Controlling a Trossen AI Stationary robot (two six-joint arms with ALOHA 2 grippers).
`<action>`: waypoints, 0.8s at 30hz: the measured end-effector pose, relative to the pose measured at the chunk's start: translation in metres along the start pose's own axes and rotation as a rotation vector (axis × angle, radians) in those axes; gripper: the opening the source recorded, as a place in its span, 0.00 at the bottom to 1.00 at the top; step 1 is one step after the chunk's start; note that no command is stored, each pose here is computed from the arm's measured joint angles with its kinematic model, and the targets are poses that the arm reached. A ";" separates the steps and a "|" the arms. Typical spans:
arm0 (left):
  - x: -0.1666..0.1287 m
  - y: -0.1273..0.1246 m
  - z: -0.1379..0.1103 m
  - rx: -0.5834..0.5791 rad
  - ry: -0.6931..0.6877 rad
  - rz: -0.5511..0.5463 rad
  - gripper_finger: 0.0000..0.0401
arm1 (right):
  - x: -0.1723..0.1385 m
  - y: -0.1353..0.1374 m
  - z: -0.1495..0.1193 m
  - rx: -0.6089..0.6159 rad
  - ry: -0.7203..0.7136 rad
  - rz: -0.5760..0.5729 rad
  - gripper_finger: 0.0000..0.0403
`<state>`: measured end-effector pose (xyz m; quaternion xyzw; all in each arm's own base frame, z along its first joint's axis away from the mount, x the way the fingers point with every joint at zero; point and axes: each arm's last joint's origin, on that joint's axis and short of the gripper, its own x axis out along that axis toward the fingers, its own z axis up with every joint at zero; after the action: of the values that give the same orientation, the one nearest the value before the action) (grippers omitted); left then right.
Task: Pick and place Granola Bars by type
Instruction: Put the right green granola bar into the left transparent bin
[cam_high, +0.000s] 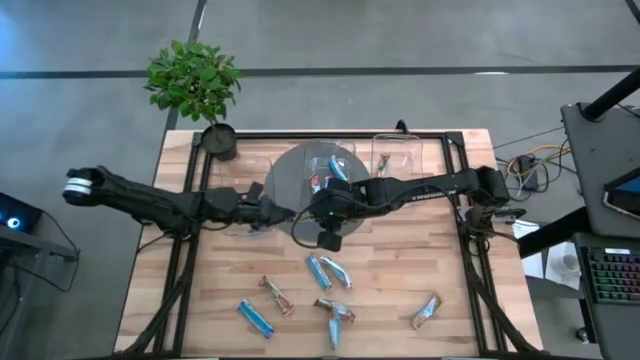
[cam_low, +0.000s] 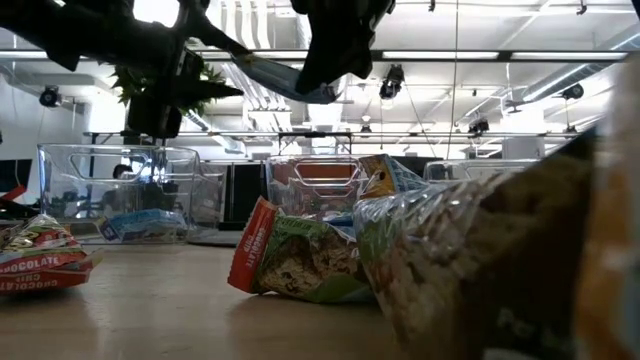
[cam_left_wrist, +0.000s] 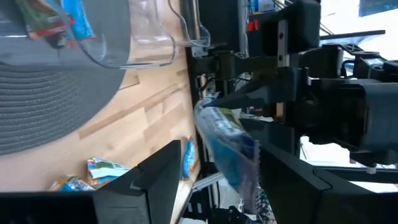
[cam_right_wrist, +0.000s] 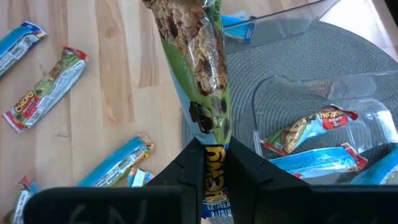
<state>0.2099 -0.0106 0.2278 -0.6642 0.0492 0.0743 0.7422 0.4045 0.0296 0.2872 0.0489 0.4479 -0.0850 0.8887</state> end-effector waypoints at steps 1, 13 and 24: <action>0.002 -0.001 0.000 0.006 0.001 -0.001 0.48 | 0.000 0.000 0.000 0.002 0.001 0.000 0.09; 0.022 -0.009 0.011 0.094 0.028 0.019 0.48 | 0.000 0.000 0.001 0.003 -0.010 0.002 0.09; 0.041 -0.012 0.010 0.130 0.116 0.035 0.33 | 0.000 -0.001 0.003 0.004 -0.032 -0.024 0.10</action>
<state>0.2520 -0.0004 0.2336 -0.6170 0.1083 0.0452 0.7781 0.4065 0.0286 0.2885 0.0440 0.4341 -0.0972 0.8945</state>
